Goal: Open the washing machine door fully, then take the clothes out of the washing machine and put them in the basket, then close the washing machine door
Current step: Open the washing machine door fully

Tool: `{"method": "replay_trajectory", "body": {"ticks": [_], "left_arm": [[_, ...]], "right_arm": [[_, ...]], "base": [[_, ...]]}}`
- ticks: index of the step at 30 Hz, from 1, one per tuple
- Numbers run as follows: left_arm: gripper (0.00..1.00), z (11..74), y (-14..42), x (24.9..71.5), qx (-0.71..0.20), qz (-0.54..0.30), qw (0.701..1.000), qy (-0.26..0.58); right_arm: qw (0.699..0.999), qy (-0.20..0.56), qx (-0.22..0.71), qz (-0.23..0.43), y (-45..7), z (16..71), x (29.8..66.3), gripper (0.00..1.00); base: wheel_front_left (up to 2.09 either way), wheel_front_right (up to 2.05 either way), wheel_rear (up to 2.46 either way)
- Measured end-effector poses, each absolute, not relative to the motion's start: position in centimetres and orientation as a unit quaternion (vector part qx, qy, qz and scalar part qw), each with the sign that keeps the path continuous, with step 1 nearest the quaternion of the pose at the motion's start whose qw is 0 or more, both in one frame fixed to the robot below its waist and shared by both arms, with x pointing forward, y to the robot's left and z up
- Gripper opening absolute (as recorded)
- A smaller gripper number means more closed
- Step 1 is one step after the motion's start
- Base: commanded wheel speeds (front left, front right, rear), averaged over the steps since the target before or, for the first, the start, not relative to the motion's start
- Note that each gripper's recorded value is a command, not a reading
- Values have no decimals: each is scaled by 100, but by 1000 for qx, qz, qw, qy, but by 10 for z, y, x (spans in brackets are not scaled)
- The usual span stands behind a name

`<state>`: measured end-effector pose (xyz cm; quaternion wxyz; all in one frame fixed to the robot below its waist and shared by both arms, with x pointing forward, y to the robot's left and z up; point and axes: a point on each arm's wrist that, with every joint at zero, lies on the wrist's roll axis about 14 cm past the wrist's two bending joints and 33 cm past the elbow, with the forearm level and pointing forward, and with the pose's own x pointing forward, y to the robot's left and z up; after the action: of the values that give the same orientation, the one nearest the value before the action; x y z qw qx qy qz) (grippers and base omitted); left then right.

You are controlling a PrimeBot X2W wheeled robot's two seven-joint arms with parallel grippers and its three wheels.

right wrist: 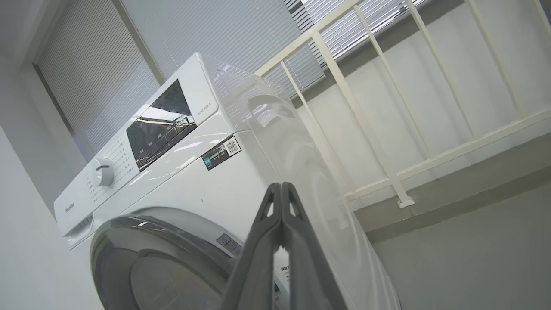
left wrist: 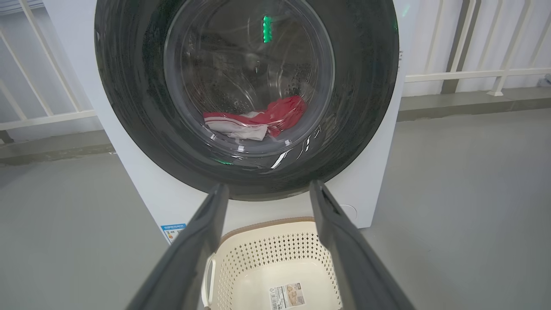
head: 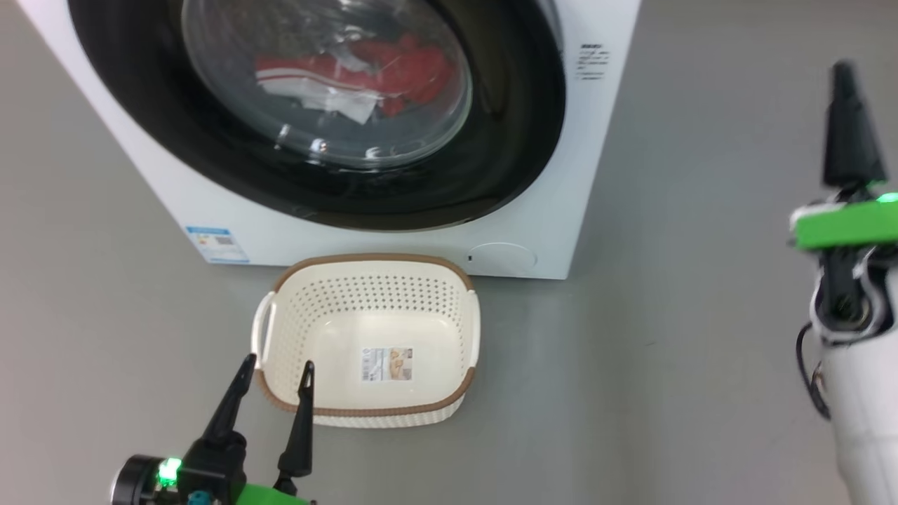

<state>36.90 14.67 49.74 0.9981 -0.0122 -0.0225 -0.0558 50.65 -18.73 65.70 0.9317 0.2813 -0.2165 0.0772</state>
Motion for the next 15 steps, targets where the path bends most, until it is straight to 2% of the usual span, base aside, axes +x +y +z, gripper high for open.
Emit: {"method": "replay_trajectory", "body": {"ticks": [7, 10, 15], "left_arm": [[100, 498, 152, 369, -25, -44, 998, -21], [100, 499, 154, 371, -27, -39, 999, -22], [100, 490, 158, 369, -29, -32, 999, -8]], "right_arm": [[912, -204, 346, 85, -180, 665, 545, 0], [910, -174, 358, 119, -156, 661, 560, 0], [889, -106, 411, 170, -127, 657, 584, 0]], "base": [[0, 0, 0], [0, 0, 0], [0, 0, 0]]}}
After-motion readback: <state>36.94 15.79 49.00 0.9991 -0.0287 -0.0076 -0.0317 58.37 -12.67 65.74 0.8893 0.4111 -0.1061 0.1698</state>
